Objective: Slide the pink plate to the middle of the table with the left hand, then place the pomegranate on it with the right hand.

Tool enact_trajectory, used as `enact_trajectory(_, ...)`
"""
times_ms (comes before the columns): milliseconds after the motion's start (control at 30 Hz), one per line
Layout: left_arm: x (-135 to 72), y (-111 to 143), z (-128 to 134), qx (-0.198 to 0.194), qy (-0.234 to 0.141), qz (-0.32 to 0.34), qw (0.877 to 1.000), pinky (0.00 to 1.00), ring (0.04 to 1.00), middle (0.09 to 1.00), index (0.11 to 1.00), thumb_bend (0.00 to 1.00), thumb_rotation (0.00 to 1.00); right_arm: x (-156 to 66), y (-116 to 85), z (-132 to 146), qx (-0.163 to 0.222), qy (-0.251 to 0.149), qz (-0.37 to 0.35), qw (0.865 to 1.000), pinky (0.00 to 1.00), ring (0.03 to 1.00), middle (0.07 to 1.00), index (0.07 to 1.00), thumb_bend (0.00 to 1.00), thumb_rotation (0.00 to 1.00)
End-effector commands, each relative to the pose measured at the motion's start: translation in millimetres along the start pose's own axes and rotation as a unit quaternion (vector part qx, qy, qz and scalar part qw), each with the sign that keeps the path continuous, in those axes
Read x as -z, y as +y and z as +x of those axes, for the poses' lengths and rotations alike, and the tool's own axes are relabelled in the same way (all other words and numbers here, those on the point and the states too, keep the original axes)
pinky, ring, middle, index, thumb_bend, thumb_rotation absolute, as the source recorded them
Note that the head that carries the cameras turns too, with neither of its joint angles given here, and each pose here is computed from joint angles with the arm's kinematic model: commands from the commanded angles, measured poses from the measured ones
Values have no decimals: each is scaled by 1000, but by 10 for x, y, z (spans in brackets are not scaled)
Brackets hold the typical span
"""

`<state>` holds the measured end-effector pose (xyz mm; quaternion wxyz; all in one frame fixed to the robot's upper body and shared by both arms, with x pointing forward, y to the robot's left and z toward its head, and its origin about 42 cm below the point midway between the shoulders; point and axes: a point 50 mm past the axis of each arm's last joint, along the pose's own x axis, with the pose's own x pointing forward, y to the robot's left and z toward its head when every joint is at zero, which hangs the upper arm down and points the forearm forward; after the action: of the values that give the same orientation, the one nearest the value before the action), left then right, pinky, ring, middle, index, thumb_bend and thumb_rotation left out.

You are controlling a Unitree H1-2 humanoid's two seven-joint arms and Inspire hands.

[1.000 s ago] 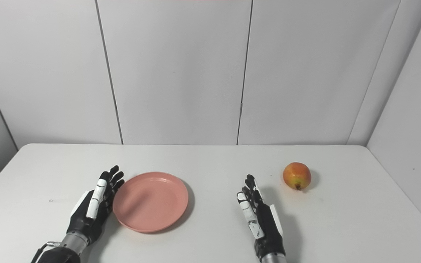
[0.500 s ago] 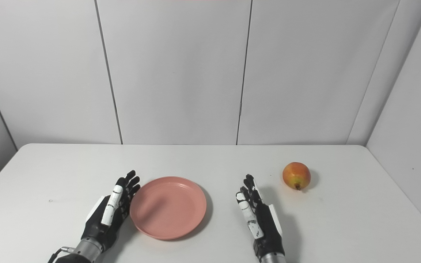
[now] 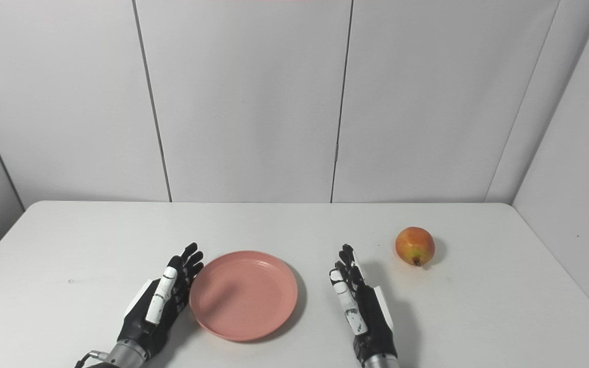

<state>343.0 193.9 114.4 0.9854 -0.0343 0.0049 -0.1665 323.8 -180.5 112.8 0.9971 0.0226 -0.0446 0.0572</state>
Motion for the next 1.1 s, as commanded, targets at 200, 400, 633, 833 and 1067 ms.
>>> enact_trajectory(200, -106, -74, 72, 27, -37, -15, 999, 1000, 1000, 1000, 1000, 606, 1000, -53, -1, 13, -6, -11, -3, 1000, 960, 968, 991, 996, 610, 879)
enact_trajectory(400, -68, -56, 72, 27, -38, -8, 999, 999, 1000, 1000, 1000, 619, 1000, -42, 2, 18, -5, -10, -5, 1000, 956, 965, 985, 990, 606, 885)
enact_trajectory(633, -30, -23, 78, 18, -39, 8, 999, 999, 1000, 1000, 1000, 614, 1000, -49, 6, 18, -8, -9, -5, 1000, 962, 968, 988, 992, 611, 884)
enact_trajectory(833, -25, 14, 102, -4, -43, 38, 998, 984, 999, 1000, 1000, 609, 1000, -45, 2, 23, -10, -11, -5, 1000, 958, 971, 993, 999, 596, 887)
enact_trajectory(1067, -13, 65, 163, -28, -49, 47, 997, 984, 997, 1000, 1000, 567, 1000, -54, -17, 30, -4, -9, -28, 1000, 952, 969, 991, 994, 612, 883)
